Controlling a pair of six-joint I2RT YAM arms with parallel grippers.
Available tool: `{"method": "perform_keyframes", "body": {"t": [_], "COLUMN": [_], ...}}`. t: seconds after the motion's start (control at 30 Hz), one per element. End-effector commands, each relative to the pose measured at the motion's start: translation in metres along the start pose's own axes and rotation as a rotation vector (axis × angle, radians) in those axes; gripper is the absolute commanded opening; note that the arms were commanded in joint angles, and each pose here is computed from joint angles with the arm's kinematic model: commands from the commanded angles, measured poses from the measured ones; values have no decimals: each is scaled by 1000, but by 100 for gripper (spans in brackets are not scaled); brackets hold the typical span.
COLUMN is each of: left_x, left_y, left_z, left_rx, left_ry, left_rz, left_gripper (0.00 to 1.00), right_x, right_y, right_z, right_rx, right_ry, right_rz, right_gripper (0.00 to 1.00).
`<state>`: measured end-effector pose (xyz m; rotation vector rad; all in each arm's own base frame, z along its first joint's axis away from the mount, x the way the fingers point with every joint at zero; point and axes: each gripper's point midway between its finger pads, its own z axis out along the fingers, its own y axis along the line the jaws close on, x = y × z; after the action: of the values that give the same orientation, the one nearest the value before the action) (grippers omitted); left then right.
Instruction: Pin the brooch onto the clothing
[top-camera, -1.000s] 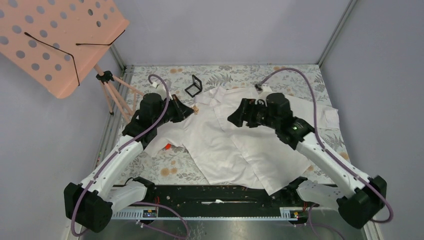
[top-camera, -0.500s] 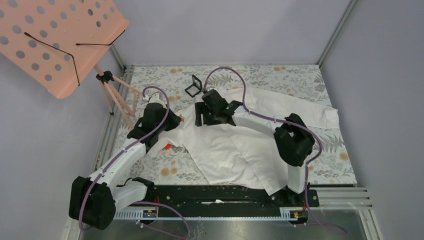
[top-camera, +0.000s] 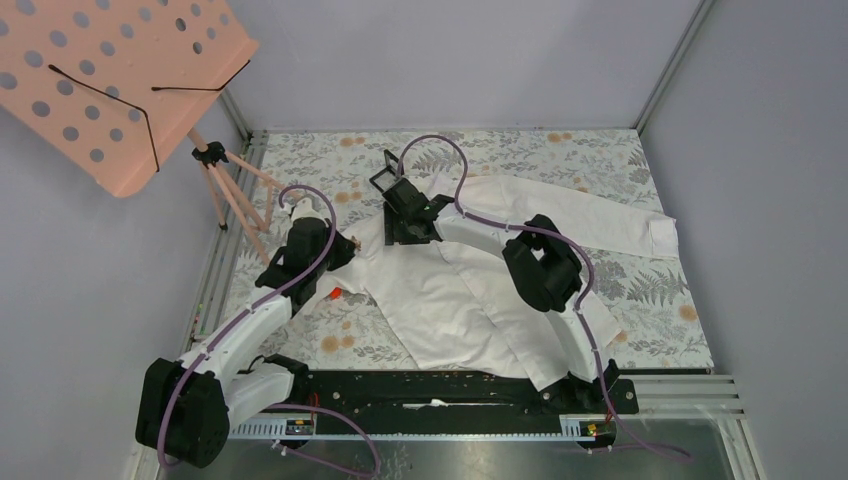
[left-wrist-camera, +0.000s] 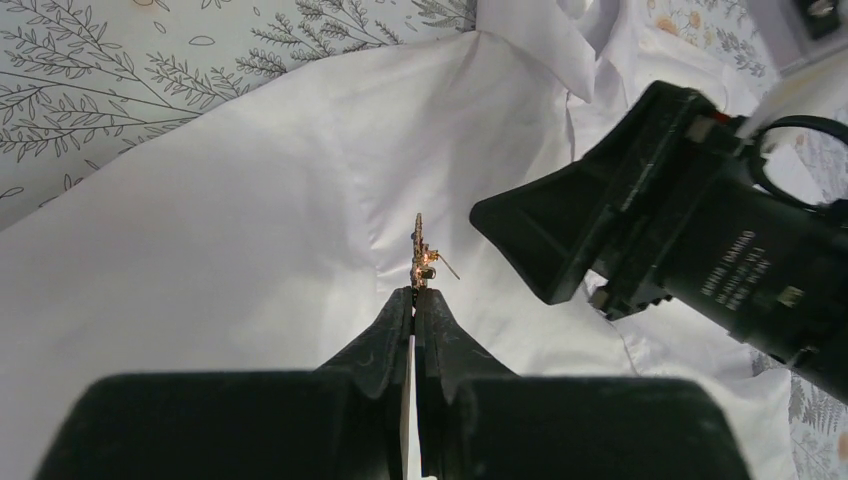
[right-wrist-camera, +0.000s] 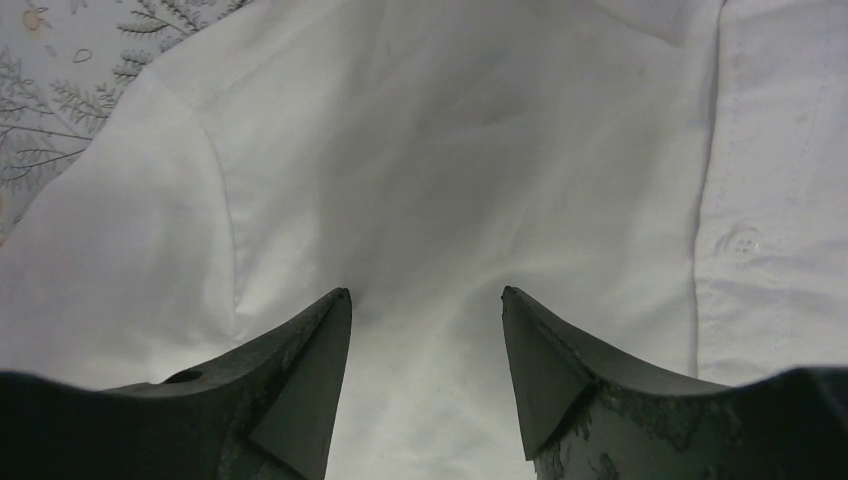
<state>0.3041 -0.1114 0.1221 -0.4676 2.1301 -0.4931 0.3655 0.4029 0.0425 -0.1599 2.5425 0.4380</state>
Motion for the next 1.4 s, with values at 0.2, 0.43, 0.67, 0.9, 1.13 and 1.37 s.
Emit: {"method": "perform_keyframes", "body": {"t": [0.2,0.43,0.67,0.9,1.13,1.37], "left_x": [-20,-13,-12,-9,3,8], "left_y": [-10,-7,-32,-34,-44,-44], "left_z": [-1,11,34,58,73,78], "left_rx": [31,-3,20,-11,18,15], "left_ry": [-87,-70,-56,-51,-21,-5], "left_rz": [-13,-2,24,69,132,147], "left_gripper": [0,0,0,0,0,0], "right_x": [-11,-13,-20,-18,-19,-25], "right_y": [-5,1,5,7,11,11], "right_z": [16,7,-8,-12,-13,-25], "right_rx": [77,33,7,-26,-50,-62], "right_ry": [-38,-52,-75,-85,-89,-118], "right_rz": [35,43,38,48,52,67], "right_gripper": [43,25,36,22,11,28]}}
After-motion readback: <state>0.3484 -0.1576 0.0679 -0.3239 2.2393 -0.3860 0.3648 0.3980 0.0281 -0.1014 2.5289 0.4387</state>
